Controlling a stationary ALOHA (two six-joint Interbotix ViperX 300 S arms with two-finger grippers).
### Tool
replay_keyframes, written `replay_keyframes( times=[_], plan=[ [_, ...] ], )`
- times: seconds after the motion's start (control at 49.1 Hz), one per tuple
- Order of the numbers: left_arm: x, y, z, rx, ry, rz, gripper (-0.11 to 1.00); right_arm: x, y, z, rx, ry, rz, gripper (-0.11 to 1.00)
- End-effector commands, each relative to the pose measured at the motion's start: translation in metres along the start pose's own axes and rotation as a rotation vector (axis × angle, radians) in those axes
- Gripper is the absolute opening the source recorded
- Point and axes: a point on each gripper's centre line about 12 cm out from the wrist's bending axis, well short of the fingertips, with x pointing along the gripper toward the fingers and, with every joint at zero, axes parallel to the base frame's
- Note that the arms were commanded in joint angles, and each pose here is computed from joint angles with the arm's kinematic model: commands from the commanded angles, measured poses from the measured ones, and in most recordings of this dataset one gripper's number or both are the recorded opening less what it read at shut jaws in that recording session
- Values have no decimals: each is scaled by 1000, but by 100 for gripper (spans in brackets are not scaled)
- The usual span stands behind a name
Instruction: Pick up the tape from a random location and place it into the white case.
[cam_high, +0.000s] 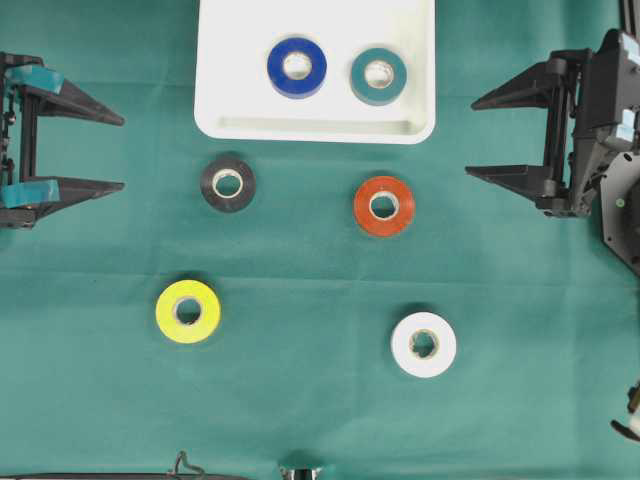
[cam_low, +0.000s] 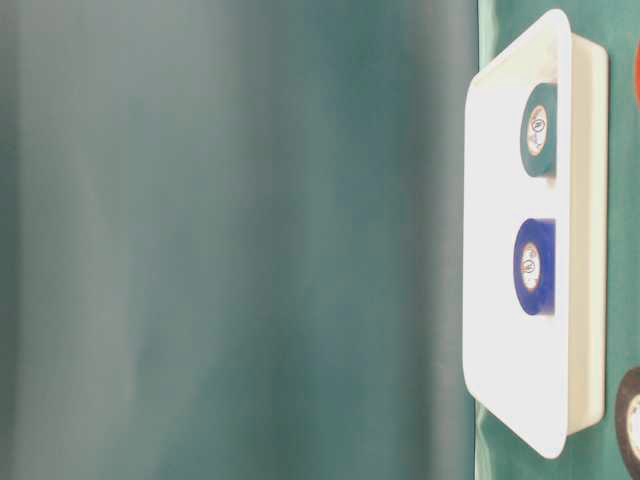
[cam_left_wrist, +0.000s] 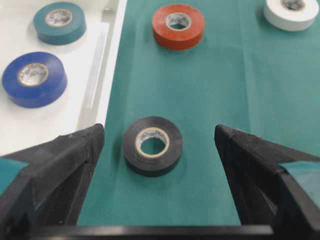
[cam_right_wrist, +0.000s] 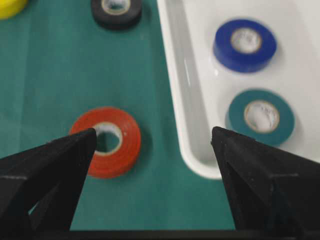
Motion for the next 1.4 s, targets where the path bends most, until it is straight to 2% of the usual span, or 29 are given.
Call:
replay_keyframes(
  times=[0.0,0.712,1.038,1.181,1.384],
  plan=[
    [0,0,4,-5,-11,1,99,-1,-1,3,8,-25,3,90],
    [1,0,4,-5,-9,1,99,0,-1,-3,14,-28,8,90],
    [0,-15,4,23,-11,-68,99,0,-1,-3,15,-26,8,90],
    [0,-16,3,0,-1,-73,99,0,-1,-3,15,-27,8,90],
    [0,-16,3,-4,5,-73,99,0,-1,-2,16,-30,8,90]
  ],
)
